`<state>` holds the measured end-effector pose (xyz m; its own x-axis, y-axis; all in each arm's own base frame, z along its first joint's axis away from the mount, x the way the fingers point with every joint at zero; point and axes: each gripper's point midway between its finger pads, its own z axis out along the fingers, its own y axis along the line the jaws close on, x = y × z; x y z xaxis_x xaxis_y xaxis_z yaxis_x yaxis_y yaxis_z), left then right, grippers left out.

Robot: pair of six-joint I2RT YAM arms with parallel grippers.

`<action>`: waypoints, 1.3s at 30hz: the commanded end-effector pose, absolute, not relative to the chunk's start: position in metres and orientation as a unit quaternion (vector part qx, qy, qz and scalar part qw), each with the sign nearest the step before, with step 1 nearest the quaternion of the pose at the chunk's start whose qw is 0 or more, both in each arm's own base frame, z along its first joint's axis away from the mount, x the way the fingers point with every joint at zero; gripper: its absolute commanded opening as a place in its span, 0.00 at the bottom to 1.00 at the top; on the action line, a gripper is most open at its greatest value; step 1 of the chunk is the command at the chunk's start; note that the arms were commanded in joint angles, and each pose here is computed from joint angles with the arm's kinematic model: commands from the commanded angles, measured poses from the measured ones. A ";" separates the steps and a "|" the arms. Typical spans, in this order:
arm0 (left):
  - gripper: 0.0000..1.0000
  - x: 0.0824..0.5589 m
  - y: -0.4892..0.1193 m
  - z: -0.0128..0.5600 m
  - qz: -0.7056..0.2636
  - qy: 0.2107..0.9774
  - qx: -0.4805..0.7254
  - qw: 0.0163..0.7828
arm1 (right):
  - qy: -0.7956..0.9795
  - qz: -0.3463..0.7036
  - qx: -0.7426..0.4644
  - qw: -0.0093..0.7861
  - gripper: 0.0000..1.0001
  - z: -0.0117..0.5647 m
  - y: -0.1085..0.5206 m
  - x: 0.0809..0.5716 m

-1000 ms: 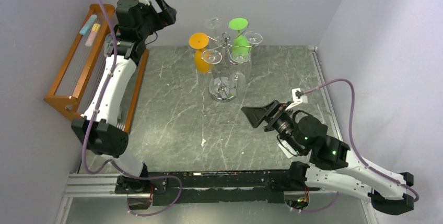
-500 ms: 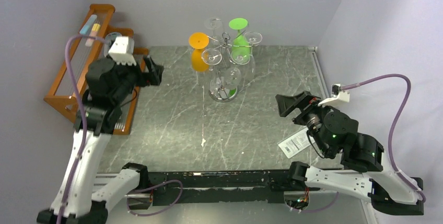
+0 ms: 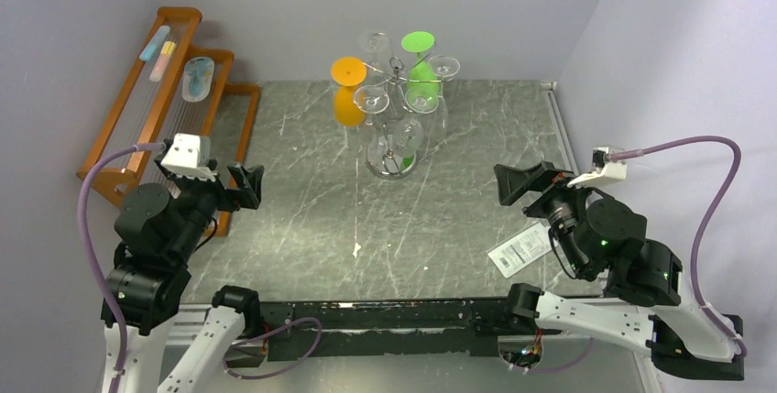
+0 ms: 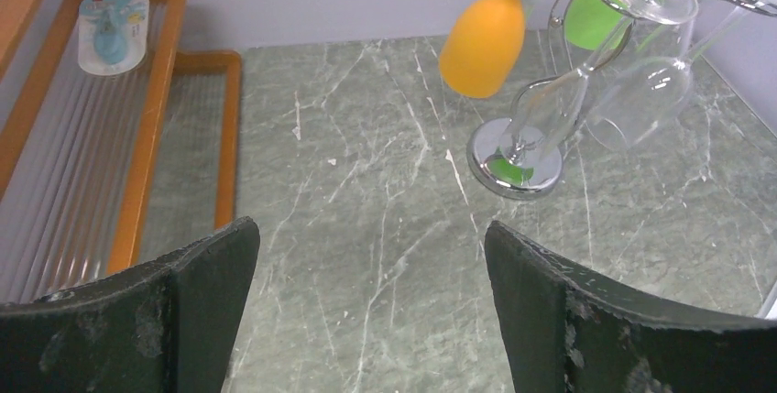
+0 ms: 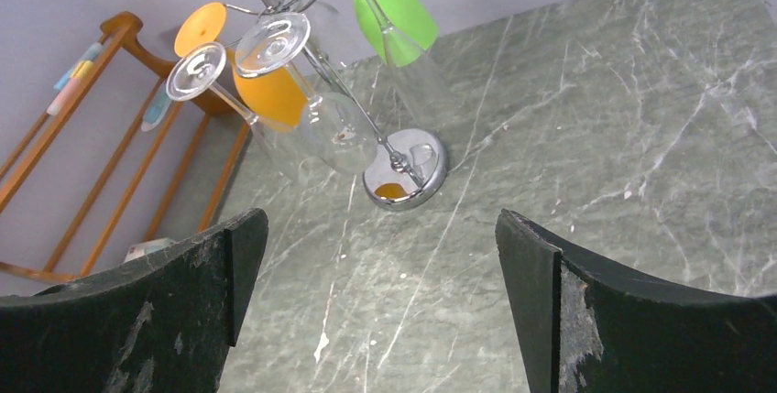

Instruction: Place the wine glass upside down on the wine glass rack

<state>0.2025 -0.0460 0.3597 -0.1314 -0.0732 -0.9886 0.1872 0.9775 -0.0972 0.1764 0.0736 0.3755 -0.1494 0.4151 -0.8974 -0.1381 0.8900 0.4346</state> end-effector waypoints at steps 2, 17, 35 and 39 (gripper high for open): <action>0.97 0.203 -0.040 0.343 -0.079 0.768 0.036 0.634 | 0.728 0.199 0.097 0.649 1.00 0.375 0.071 0.179; 0.97 0.209 -0.044 0.339 -0.086 0.771 0.033 0.631 | 0.723 0.216 0.097 0.650 1.00 0.373 0.073 0.177; 0.96 0.212 -0.045 0.337 -0.089 0.772 0.032 0.629 | 0.724 0.214 0.091 0.649 1.00 0.370 0.076 0.178; 0.96 0.212 -0.045 0.336 -0.088 0.772 0.032 0.628 | 0.724 0.214 0.091 0.649 1.00 0.369 0.077 0.178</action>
<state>0.2102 -0.0462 0.3404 -0.1971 -0.0601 -0.9785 0.1720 0.9805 -0.0949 0.1773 0.0777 0.3720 -0.1477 0.4142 -0.8981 -0.1502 0.8882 0.4343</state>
